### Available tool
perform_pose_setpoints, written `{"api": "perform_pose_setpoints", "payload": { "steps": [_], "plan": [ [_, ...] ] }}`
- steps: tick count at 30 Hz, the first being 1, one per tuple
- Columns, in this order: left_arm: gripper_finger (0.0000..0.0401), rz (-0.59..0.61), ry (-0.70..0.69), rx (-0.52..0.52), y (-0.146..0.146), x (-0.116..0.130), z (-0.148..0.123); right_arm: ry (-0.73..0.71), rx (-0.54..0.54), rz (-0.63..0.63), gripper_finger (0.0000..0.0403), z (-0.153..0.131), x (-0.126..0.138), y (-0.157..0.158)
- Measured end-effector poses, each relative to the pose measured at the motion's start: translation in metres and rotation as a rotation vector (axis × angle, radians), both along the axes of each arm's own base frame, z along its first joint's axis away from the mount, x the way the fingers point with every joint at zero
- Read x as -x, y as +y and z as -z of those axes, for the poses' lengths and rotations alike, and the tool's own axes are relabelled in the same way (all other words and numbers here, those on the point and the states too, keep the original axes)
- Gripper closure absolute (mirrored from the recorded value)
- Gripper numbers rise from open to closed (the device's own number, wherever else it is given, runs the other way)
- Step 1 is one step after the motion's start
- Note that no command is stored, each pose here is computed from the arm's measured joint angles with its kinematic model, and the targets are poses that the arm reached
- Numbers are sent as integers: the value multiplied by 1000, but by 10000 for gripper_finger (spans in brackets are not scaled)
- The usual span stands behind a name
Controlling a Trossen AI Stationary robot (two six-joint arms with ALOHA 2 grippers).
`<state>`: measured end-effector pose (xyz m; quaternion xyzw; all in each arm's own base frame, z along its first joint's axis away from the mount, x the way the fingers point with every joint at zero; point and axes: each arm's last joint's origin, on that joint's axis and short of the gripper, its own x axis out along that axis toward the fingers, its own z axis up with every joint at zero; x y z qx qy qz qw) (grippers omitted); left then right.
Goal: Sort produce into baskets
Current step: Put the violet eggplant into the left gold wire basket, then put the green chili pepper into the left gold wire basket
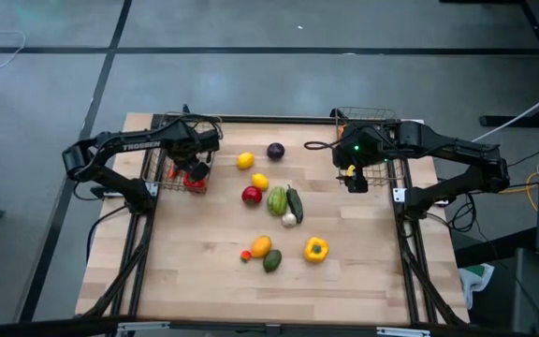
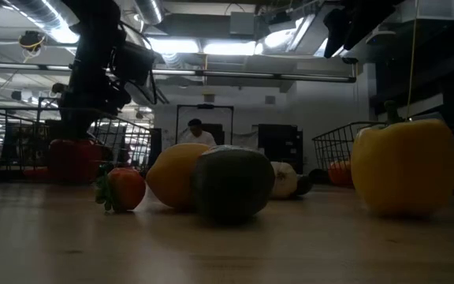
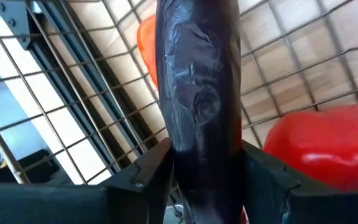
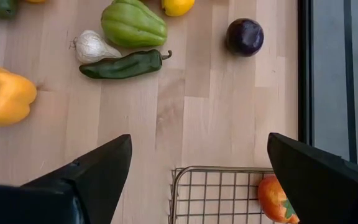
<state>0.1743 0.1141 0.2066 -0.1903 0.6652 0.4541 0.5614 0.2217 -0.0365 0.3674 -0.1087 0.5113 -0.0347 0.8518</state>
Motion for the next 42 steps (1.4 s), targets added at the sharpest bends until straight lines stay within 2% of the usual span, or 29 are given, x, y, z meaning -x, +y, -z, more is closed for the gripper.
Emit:
{"api": "perform_pose_setpoints", "payload": {
  "steps": [11, 18, 28, 31, 36, 42],
  "plan": [
    [164, -101, 9, 9, 6, 10, 7, 0, 0, 0, 31, 0, 0, 0],
    [163, -112, 8, 10, 8, 12, 7, -41, -5, 15, 31, -2, -3, 0],
    [164, -106, 7, 10, 8, 11, 8, -86, -82, 147, 31, 1, -13, -2],
    [164, -107, 7, 10, 8, 11, 8, -69, -126, 203, 31, 11, -18, -2],
    [164, -111, 4, 8, 8, 11, 8, -62, -251, 336, 31, 45, -28, -2],
    [164, -110, -32, -14, 10, 8, 8, -150, -363, 427, 31, 86, -39, -3]
  ]
}}
